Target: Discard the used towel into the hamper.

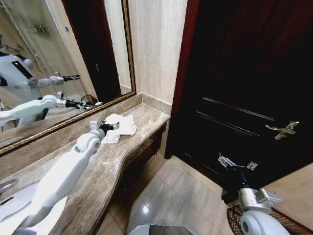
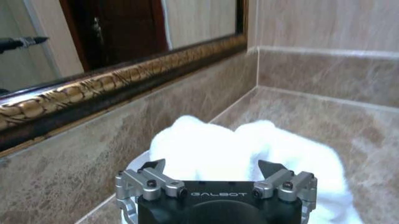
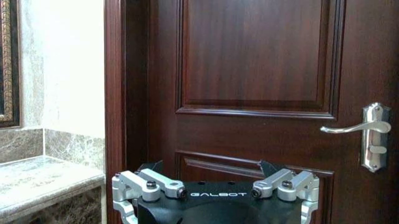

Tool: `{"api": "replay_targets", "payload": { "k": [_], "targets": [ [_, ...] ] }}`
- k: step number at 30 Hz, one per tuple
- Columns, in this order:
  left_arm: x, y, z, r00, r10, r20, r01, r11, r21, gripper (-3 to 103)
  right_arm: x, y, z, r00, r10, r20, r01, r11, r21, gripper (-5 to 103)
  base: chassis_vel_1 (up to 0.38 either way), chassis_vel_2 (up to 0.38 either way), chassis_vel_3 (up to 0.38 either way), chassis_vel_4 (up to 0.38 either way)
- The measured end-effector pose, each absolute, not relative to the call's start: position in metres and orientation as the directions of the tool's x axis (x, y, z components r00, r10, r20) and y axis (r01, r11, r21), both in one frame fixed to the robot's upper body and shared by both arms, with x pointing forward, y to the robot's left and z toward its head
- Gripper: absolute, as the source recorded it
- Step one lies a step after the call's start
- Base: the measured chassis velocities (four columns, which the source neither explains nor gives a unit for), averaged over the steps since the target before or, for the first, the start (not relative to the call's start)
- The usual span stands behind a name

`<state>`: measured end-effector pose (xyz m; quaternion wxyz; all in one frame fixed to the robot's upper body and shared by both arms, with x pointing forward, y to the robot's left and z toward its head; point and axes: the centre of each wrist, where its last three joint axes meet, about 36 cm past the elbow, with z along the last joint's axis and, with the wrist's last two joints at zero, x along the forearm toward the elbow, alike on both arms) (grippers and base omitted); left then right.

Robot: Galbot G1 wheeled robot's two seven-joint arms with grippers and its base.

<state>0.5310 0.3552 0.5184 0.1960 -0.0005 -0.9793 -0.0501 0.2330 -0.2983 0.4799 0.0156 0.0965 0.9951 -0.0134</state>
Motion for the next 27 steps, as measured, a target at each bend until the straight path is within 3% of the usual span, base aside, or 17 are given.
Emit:
{"api": "replay_targets", "payload": {
  "k": [15, 27],
  "targets": [
    [0.574, 0.34, 0.494, -0.87, -0.027, 0.492, 0.013, 0.997, 0.079, 100, 0.23, -0.304, 0.486, -0.977, 0.207, -0.047, 0.208, 0.978, -0.031, 100, 0.0, 0.0, 0.0, 0.0],
    [0.584, 0.346, 0.481, -0.858, -0.053, 0.512, -0.014, 0.997, 0.079, 100, 0.229, -0.306, 0.485, -0.976, 0.214, -0.044, 0.215, 0.976, -0.03, 100, 0.0, 0.0, 0.0, 0.0]
  ]
}}
